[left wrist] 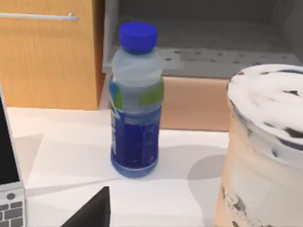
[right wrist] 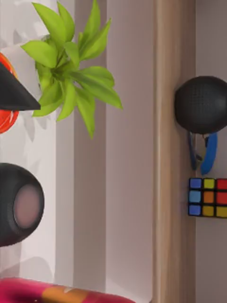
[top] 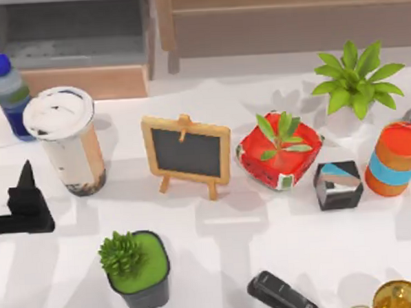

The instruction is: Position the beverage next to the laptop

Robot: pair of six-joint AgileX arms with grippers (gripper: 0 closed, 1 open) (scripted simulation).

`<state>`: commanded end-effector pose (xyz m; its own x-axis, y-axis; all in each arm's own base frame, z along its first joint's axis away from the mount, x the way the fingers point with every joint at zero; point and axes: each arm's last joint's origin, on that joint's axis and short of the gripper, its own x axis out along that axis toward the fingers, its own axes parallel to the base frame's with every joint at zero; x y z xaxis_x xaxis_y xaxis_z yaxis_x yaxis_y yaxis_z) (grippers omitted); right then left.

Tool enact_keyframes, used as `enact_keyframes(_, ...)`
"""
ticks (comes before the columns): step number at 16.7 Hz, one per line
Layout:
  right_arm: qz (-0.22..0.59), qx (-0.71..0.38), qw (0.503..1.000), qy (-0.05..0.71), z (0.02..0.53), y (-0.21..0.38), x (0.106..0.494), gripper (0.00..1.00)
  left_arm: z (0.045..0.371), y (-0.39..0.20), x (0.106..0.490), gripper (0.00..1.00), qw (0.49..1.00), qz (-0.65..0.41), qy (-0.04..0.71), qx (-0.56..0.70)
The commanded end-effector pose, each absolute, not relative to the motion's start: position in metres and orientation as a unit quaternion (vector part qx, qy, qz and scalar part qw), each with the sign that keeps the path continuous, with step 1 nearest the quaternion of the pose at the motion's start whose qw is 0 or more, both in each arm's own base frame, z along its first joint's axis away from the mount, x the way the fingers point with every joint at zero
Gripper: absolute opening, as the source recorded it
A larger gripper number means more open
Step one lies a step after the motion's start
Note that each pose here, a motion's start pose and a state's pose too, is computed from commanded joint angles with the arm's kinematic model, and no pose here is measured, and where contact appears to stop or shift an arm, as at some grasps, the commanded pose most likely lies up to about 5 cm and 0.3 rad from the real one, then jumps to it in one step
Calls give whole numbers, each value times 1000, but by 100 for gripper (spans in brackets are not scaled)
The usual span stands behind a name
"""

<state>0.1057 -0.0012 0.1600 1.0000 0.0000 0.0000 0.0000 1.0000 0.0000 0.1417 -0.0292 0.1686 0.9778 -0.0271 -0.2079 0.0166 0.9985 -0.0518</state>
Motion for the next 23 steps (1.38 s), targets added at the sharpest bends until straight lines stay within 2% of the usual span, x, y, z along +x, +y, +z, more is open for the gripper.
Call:
enact_keyframes(8,0,0,1000,0,160,-1,106,100,150,-78,182,100,982,-14,190,-8)
enact_keyframes(17,0,0,1000,0,160,-1,106,100,145,-85,188,100,980,-14,198,-4)
enact_keyframes(23,0,0,1000,0,160,-1,106,100,133,-91,228,100,980,-14,199,-4)
